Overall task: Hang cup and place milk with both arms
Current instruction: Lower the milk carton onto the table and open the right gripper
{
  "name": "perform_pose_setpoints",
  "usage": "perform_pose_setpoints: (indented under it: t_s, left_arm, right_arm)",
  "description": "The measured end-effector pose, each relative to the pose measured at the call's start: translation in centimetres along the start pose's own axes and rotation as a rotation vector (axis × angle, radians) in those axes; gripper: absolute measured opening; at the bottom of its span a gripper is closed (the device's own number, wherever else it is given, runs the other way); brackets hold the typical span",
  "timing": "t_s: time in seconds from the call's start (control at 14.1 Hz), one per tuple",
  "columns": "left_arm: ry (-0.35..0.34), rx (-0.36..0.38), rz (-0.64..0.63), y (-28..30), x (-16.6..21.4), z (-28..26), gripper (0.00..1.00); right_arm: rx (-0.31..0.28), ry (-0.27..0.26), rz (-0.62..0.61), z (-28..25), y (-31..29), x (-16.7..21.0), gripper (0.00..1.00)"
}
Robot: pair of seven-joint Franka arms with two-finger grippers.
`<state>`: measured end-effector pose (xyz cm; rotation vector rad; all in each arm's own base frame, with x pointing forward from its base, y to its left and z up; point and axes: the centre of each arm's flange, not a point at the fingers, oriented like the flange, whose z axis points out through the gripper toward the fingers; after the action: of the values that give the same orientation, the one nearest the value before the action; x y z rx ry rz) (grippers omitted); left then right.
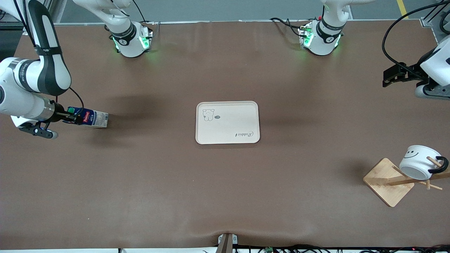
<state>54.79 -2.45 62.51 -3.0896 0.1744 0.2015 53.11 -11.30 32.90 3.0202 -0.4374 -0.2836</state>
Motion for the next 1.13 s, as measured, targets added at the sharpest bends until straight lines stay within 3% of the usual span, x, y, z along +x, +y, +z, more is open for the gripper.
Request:
perform_pose_setpoints:
  t_s: [0.28, 0.64, 0.92, 1.13]
  left_arm:
    - [0.029, 0.0, -0.086, -0.2, 0.5, 0.2, 1.0]
    - [0.046, -0.003, -0.212, -0.3, 0.5, -0.2, 1.0]
    - [0.075, -0.007, -0.225, 0.5, -0.9, -2.1, 1.0]
    - [0.054, -0.005, -0.232, 0.5, -1.8, -2.4, 1.0]
  right_arm:
    - [-0.001, -0.015, -0.002, 0.7, 0.0, -0.4, 1.0]
    - [-0.001, -0.016, -0.002, 0.6, 0.0, -0.5, 1.0]
    - [-0.005, -0.029, 0.004, -2.7, 0.3, 0.0, 1.0]
    - [0.001, 0.046, 0.008, -7.8, 0.3, 1.5, 1.0]
